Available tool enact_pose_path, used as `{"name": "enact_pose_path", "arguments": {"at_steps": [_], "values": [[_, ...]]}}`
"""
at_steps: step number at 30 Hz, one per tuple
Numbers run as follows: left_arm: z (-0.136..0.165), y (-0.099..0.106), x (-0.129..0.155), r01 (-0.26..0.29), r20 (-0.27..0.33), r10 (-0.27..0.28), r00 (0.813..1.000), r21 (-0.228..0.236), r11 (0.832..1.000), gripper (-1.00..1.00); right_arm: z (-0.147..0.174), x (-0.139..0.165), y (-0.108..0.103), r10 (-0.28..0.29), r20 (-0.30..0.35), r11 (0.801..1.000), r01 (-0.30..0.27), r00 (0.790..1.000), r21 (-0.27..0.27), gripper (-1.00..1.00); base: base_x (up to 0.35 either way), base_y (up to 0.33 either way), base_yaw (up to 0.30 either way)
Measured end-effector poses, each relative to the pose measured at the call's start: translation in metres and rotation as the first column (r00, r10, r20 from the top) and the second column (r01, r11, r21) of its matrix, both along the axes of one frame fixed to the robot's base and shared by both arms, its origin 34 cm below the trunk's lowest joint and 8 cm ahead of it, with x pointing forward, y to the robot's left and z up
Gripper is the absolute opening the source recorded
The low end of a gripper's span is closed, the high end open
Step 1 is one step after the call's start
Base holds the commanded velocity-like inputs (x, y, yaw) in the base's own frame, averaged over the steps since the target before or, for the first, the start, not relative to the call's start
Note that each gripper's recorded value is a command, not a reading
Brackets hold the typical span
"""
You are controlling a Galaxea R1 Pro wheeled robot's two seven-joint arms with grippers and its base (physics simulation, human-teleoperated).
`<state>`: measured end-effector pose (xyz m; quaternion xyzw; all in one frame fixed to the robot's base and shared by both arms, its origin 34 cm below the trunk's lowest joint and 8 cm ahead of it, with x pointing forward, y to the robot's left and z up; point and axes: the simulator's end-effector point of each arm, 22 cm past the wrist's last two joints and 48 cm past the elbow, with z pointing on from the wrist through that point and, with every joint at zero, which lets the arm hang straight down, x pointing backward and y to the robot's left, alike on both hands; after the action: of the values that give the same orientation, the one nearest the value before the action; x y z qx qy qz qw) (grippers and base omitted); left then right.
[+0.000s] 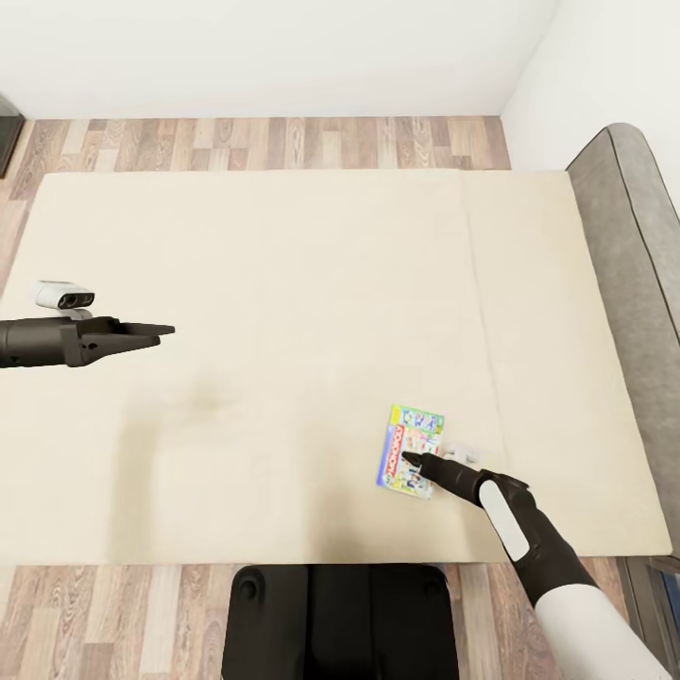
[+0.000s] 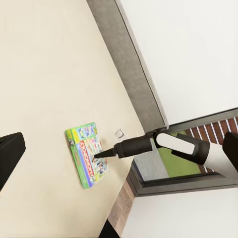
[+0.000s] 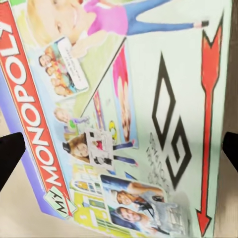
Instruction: Put all the toys in the child's room - the three board games (two on the bed and one on the table), the two jigsaw puzzles on the table, and the tennis ball on the table - inside the toy box on the table in the child's room.
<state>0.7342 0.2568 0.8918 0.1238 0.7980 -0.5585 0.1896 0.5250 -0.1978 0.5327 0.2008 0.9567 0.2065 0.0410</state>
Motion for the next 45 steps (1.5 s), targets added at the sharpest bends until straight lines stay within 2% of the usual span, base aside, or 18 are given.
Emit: {"name": "enact_pose_path", "arguments": {"at_steps": [17,32,45], "values": [[0.000,0.000,0.000,0.000,0.000,0.000,1.000,0.000,1.000,1.00,0.001,0.003,0.004,0.017,0.006,1.000,-0.017,1.000,0.004,1.00,0.000,0.070,0.000],[0.000,0.000,0.000,0.000,0.000,0.000,1.000,0.000,1.000,1.00,0.006,0.034,-0.002,0.022,0.049,1.000,-0.022,0.999,-0.004,1.00,0.000,0.002,0.000],[0.000,0.000,0.000,0.000,0.000,0.000,1.000,-0.002,1.000,1.00,0.007,0.039,0.001,0.020,0.060,1.000,-0.019,0.998,-0.003,1.00,0.000,0.000,0.000]]}}
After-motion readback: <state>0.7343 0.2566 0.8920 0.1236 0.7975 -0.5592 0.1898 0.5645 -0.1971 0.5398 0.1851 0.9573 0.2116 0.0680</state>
